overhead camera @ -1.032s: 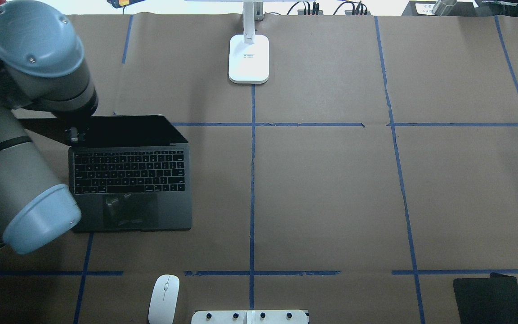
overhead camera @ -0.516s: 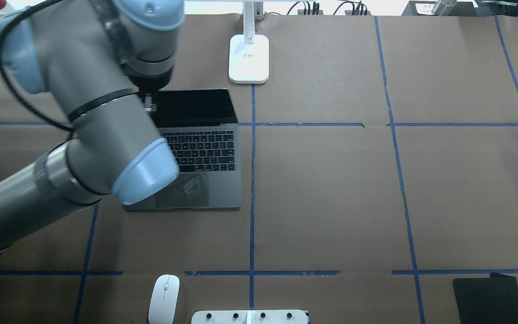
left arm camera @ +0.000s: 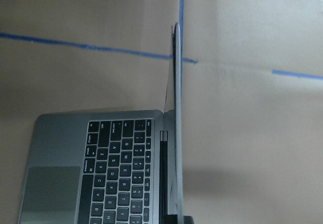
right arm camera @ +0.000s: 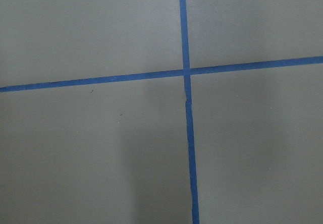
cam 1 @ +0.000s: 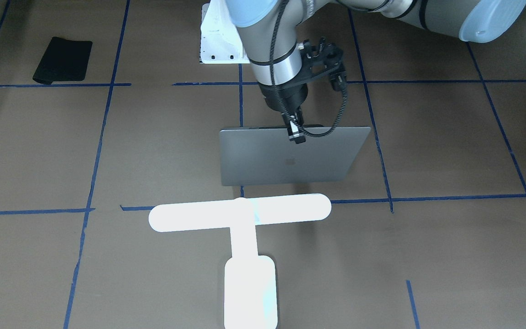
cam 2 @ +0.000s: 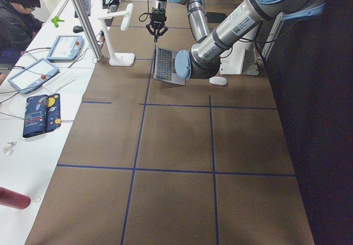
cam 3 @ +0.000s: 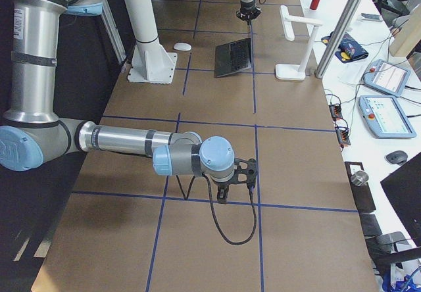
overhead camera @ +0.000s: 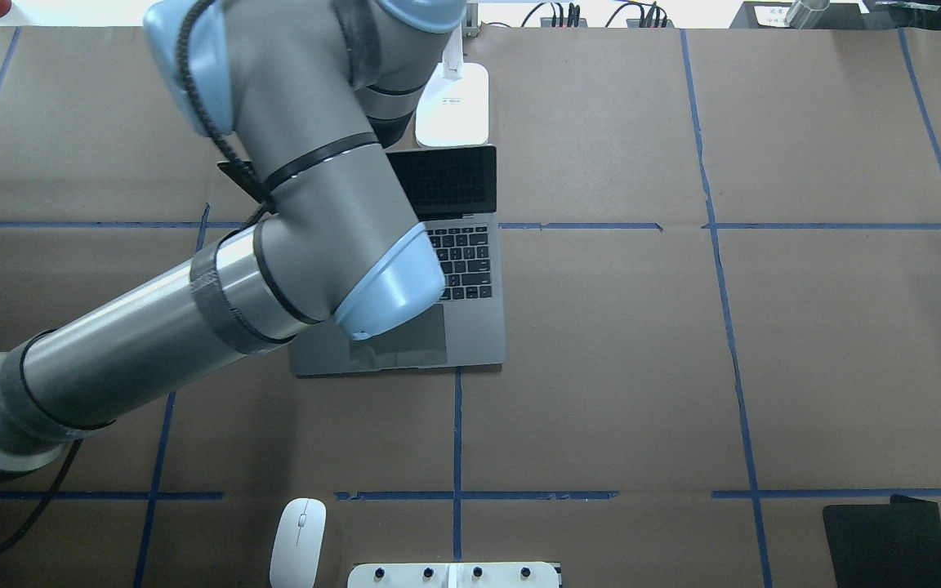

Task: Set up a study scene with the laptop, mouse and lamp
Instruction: 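Move the held laptop with the left gripper toward the white lamp, then lower the laptop onto the table in front of the lamp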

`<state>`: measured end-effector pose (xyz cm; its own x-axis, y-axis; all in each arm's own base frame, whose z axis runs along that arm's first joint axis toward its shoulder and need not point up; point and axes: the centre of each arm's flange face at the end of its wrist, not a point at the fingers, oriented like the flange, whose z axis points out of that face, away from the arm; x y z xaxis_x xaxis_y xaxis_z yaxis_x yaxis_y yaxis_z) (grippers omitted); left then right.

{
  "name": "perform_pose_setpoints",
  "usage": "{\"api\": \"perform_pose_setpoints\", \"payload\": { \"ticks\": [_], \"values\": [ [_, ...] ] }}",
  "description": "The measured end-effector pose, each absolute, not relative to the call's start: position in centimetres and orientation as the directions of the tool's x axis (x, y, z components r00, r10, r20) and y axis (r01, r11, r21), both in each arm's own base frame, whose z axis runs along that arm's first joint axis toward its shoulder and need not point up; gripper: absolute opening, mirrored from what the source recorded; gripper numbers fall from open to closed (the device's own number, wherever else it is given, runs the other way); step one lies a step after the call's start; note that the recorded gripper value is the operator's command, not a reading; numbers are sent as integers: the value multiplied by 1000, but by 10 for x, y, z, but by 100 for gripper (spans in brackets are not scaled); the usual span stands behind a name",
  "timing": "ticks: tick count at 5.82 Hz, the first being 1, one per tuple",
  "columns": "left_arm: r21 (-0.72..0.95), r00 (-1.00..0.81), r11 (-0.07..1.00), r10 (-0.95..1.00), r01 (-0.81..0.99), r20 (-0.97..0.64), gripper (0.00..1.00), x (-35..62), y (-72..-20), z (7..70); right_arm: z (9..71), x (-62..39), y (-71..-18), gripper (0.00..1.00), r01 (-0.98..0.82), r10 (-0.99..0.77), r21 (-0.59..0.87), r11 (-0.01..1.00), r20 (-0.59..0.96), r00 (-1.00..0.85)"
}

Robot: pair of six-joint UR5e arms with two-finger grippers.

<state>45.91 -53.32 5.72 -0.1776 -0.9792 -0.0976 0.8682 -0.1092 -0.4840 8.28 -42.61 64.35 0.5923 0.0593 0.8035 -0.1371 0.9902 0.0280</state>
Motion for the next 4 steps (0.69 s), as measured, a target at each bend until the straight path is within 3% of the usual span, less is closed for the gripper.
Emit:
{"api": "perform_pose_setpoints", "payload": {
  "ticks": [4],
  "values": [
    [-517,-169,-79,-977,852,-128,0,482,-548,56,643,83,-427,100,-137,58,29,990,803,593]
  ]
}}
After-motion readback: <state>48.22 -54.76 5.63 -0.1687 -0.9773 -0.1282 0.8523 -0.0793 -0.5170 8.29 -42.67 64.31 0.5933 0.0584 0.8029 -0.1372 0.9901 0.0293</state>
